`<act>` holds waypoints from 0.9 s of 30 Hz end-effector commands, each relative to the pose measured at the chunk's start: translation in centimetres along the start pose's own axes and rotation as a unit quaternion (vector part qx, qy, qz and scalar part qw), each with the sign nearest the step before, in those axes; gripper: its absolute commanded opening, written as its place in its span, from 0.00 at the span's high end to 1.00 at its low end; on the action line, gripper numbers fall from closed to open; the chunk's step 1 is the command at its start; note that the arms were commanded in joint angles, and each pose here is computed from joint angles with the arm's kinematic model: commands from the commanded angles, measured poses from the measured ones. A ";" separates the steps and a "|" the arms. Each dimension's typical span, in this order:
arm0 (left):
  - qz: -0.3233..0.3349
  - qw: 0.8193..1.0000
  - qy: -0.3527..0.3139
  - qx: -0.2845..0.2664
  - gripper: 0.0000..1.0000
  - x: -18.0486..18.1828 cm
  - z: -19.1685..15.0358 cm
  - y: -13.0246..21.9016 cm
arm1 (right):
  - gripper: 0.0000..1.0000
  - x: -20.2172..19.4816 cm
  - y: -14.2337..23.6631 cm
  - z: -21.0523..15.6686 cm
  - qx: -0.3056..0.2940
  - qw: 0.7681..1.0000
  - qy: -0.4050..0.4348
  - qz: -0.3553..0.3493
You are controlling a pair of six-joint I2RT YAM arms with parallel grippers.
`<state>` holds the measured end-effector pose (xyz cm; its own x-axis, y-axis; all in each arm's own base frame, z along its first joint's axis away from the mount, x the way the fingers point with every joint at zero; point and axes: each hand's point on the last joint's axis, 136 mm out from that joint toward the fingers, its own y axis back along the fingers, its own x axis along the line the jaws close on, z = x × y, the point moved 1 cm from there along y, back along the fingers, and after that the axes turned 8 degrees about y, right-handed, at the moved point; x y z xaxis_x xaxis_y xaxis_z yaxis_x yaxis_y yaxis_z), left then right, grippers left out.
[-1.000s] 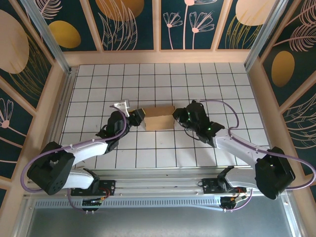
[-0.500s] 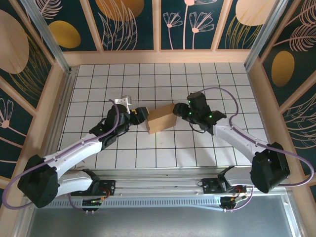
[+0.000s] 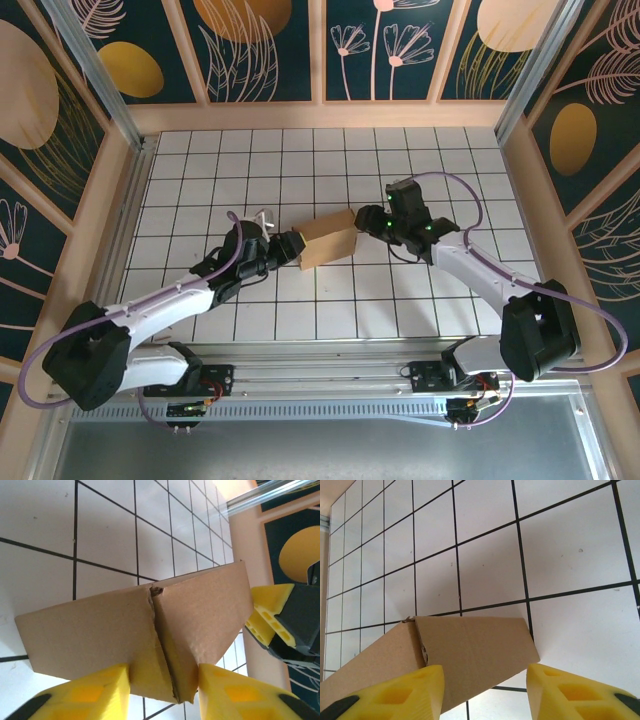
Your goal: Fold the paper box
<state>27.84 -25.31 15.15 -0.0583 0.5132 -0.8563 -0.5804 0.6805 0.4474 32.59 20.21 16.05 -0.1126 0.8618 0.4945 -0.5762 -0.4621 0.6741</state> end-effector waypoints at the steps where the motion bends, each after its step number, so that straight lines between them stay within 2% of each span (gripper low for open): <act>1: 0.080 0.996 0.015 0.039 0.67 5.9 -2.5 -0.9 | 0.57 -1.2 -0.7 -3.0 0.048 0.999 0.008 -0.008; 7: 0.088 0.994 -0.004 0.060 0.72 7.8 -3.7 -1.2 | 0.63 -2.1 -0.4 -6.9 0.083 0.996 -0.012 0.009; 11: 0.167 0.981 0.003 0.099 0.73 11.6 -5.5 -0.5 | 0.63 -2.6 0.6 -9.2 0.098 0.995 -0.024 0.003; 14: 0.199 0.975 0.012 0.103 0.69 13.1 -6.1 0.5 | 0.63 -2.9 1.5 -10.5 0.111 0.993 -0.031 -0.002; 21: 0.177 0.980 -0.008 0.090 0.66 10.5 -5.2 2.0 | 0.64 -3.6 4.4 -13.0 0.132 0.990 -0.039 -0.008; 27: 0.172 0.982 -0.031 0.071 0.61 9.2 -4.3 3.4 | 0.62 -3.0 5.9 -11.3 0.093 0.995 -0.032 -0.003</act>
<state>22.62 -21.58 7.55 -0.1836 0.7150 -0.6746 -0.4217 0.5626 0.7111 20.68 17.61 11.61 -0.0618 0.8490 0.5248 -0.4082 -0.5013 0.7629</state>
